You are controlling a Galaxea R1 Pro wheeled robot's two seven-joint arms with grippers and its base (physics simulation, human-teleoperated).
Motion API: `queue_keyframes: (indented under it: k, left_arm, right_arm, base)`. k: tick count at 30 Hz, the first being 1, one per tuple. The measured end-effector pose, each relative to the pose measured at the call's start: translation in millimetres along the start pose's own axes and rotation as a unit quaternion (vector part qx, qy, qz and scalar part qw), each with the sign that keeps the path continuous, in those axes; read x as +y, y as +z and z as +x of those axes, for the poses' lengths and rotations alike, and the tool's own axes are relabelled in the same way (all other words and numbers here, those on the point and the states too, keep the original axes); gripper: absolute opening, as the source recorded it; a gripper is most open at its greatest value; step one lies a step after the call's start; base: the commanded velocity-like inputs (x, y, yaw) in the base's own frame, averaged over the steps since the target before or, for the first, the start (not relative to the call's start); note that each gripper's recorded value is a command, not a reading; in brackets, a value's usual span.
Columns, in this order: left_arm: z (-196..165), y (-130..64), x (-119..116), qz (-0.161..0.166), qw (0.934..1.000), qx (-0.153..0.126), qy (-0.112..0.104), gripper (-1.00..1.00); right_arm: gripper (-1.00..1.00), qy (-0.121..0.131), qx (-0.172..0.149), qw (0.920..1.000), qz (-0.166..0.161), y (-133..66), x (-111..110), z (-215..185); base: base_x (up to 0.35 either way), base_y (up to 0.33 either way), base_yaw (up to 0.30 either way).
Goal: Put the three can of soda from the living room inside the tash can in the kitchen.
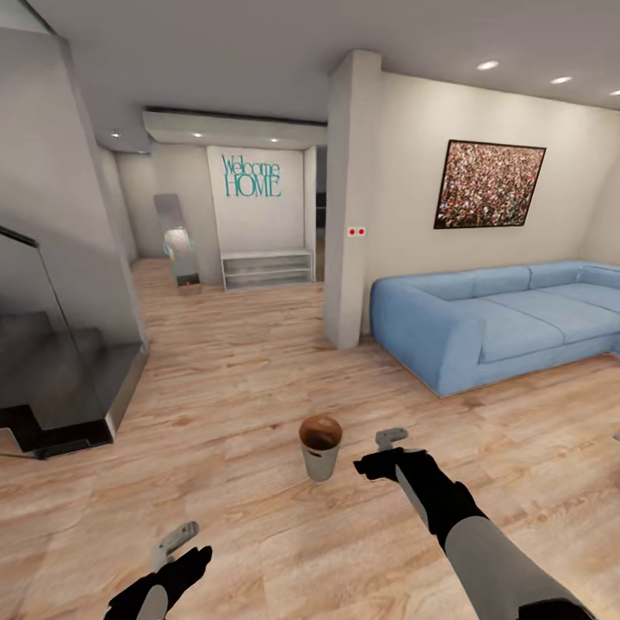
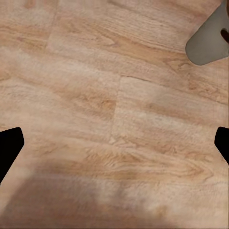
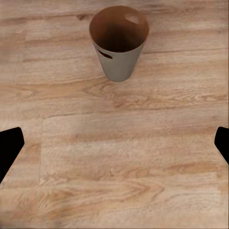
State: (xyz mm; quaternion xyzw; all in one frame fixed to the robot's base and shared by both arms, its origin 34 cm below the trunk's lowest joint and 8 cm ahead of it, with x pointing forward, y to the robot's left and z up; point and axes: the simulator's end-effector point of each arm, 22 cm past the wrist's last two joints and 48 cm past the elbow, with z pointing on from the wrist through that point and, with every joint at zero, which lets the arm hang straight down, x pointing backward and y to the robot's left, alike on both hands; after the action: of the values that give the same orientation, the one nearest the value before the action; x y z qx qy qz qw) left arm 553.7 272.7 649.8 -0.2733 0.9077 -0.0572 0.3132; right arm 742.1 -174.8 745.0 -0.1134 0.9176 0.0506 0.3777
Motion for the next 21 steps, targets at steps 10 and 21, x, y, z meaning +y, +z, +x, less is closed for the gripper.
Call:
queue_keyframes:
  k: [10, 21]
  left_arm:
    - [0.3, 2.3, -1.1, -0.001, 1.0, 0.003, 0.001, 1.0]
    - [0.9, 2.4, -2.1, 0.0, 1.0, 0.003, 0.0, 1.0]
  right_arm:
    - [1.0, 0.014, -0.017, 0.9997, -0.004, 2.0, 2.7, -2.7]
    - [1.0, 0.022, 0.027, 0.9994, -0.002, 2.0, 2.4, 16.3]
  base:
    - [0.334, 0.113, 0.0]
    - [0.337, 0.093, 0.0]
